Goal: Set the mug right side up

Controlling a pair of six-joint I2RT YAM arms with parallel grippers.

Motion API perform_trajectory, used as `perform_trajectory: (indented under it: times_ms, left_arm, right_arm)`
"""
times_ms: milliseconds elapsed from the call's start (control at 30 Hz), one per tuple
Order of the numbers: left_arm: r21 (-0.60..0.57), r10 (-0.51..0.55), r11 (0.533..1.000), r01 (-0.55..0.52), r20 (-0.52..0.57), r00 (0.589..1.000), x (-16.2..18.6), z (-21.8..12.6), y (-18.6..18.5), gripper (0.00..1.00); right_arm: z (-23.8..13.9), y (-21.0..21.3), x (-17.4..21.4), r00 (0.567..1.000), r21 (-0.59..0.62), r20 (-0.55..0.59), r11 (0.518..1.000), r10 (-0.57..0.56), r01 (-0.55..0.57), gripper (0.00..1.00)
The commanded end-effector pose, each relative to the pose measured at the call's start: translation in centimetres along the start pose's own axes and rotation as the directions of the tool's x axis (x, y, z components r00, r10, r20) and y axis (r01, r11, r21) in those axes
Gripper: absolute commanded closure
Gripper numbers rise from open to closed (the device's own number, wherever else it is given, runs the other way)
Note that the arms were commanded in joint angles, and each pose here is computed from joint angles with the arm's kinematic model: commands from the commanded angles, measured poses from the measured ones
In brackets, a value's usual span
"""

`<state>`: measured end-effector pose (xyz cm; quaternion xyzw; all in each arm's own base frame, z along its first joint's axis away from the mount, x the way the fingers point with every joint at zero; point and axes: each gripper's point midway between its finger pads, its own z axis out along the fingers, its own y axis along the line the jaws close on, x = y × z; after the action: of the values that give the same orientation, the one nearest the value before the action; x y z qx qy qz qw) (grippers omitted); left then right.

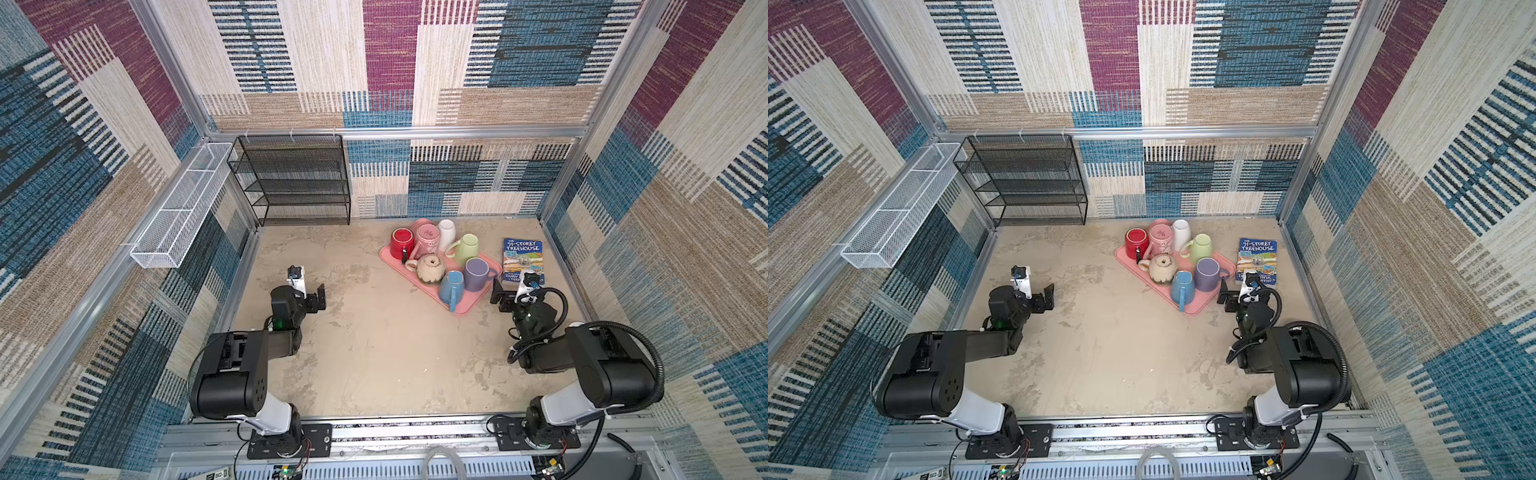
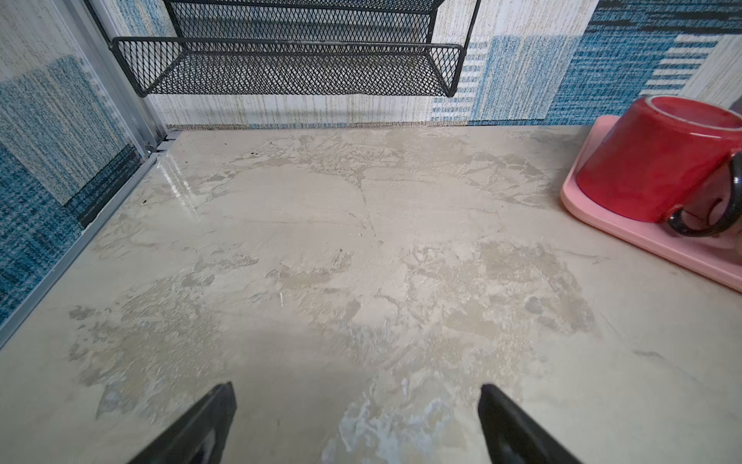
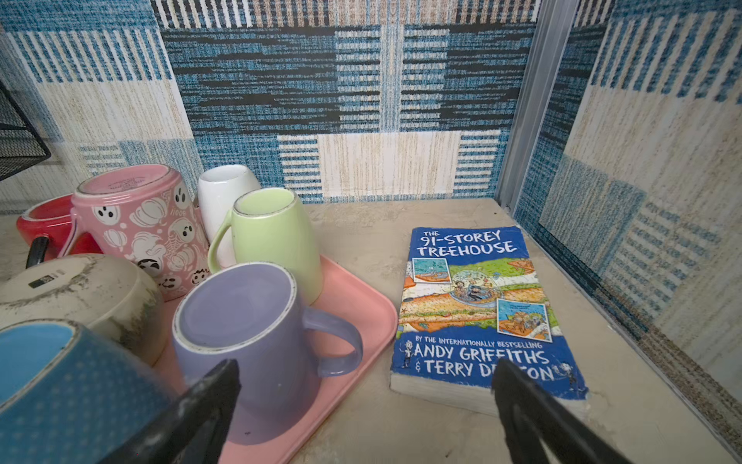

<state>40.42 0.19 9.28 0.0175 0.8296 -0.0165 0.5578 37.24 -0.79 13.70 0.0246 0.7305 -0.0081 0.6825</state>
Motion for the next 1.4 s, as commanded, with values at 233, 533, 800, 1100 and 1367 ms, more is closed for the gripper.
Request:
perform_trajectory:
  times_ms: [233,533,800,1100,1367]
  left_arm:
    - [0.006,0.000,1.000,0.000,0.001,1.000,-0.03,-0.01,-0.11,0.01]
    - [-0.017,-0.016,1.000,0.016,0.000,1.000,-0.01,0.01,0.43,0.01]
    - [-0.019,-0.016,1.000,0.016,-0.001,1.000,-0.03,0.02,0.46,0.01]
    - [-0.019,-0.016,1.000,0.016,-0.004,1.000,0.02,0.05,0.46,0.01]
    - [-0.020,-0.020,1.000,0.020,-0.010,1.000,0.05,0.18,0.52,0.01]
  right_arm:
    - [0.05,0.08,-0.77,1.000,-0.004,0.030,1.000,0.004,-0.004,0.00]
    - [0.05,0.10,-0.70,1.000,-0.005,0.027,1.000,0.006,-0.006,0.00]
    - [0.09,0.12,-0.71,1.000,-0.006,0.027,1.000,0.005,-0.005,0.00]
    - [0.16,0.11,-0.74,1.000,-0.005,0.026,1.000,0.004,-0.004,0.00]
    - [0.09,0.12,-0.77,1.000,-0.006,0.028,1.000,0.003,-0.002,0.00]
